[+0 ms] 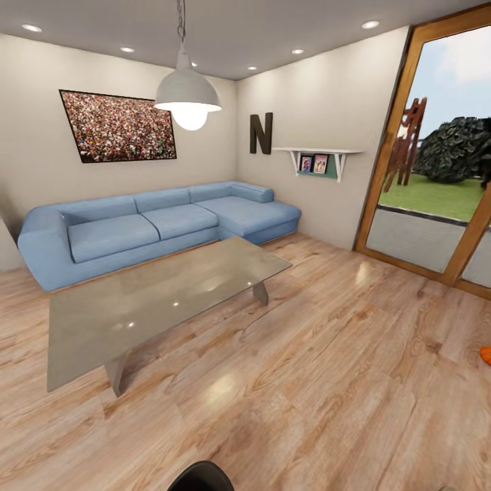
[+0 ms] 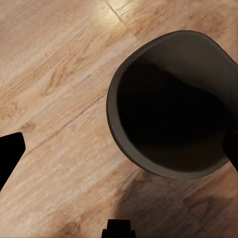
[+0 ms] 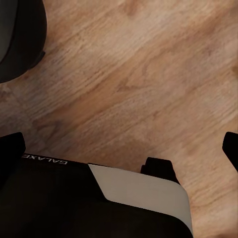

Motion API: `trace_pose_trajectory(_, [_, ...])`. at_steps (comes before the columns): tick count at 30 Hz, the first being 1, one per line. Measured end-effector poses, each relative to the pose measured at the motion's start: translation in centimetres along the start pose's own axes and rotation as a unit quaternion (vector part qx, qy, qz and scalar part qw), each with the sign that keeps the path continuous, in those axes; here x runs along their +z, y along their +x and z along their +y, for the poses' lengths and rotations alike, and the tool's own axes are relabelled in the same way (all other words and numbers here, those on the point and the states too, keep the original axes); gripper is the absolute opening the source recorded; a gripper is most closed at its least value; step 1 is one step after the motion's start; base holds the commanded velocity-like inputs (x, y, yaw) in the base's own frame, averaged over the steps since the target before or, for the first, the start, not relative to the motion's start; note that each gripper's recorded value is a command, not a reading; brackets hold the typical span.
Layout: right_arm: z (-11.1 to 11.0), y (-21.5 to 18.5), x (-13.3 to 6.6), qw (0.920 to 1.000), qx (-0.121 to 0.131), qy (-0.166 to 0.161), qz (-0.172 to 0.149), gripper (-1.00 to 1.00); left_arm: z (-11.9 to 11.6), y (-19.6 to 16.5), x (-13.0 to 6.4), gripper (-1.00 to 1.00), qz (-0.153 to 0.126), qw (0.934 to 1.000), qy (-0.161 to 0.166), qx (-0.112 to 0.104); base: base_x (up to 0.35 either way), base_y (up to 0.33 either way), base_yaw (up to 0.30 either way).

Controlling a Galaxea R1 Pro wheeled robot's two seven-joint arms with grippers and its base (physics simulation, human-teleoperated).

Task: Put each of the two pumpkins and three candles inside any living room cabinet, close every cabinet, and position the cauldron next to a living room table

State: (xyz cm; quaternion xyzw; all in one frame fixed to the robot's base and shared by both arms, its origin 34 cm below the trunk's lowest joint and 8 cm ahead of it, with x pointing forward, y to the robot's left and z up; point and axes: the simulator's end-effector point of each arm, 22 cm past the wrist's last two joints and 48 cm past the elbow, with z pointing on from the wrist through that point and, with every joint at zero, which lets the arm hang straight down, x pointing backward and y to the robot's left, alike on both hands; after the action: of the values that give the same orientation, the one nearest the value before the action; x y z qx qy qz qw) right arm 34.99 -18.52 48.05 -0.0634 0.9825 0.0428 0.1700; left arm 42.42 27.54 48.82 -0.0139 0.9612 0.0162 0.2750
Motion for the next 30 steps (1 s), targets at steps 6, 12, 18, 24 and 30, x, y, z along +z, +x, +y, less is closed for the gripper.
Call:
trace_pose_trajectory(6, [0.00, 0.00, 0.00, 1.0000, 0.000, 0.000, 0.000, 1.00, 0.01, 0.01, 0.00, 1.00, 0.000, 1.0000, 0.000, 0.000, 0.000, -0.001, 0.037])
trace_pose_trajectory(12, [0.02, 0.00, -0.01, 1.0000, 0.000, 0.000, 0.000, 1.00, 0.03, 0.03, -0.02, 1.00, 0.000, 1.0000, 0.000, 0.000, 0.091, 0.000, 0.189])
trace_pose_trajectory(18, [0.04, 0.00, 0.00, 1.0000, 0.000, 0.000, 0.000, 1.00, -0.02, 0.00, -0.01, 1.00, 0.000, 1.0000, 0.000, 0.000, 0.105, 0.000, 0.239])
trace_pose_trajectory(24, [0.03, 0.00, 0.00, 1.0000, 0.000, 0.000, 0.000, 1.00, -0.03, -0.01, 0.00, 1.00, 0.000, 1.0000, 0.000, 0.000, 0.006, 0.000, 0.060])
trace_pose_trajectory(30, [0.05, 0.00, 0.00, 1.0000, 0.000, 0.000, 0.000, 1.00, -0.08, -0.01, 0.00, 1.00, 0.000, 1.0000, 0.000, 0.000, -0.041, 0.000, 0.060])
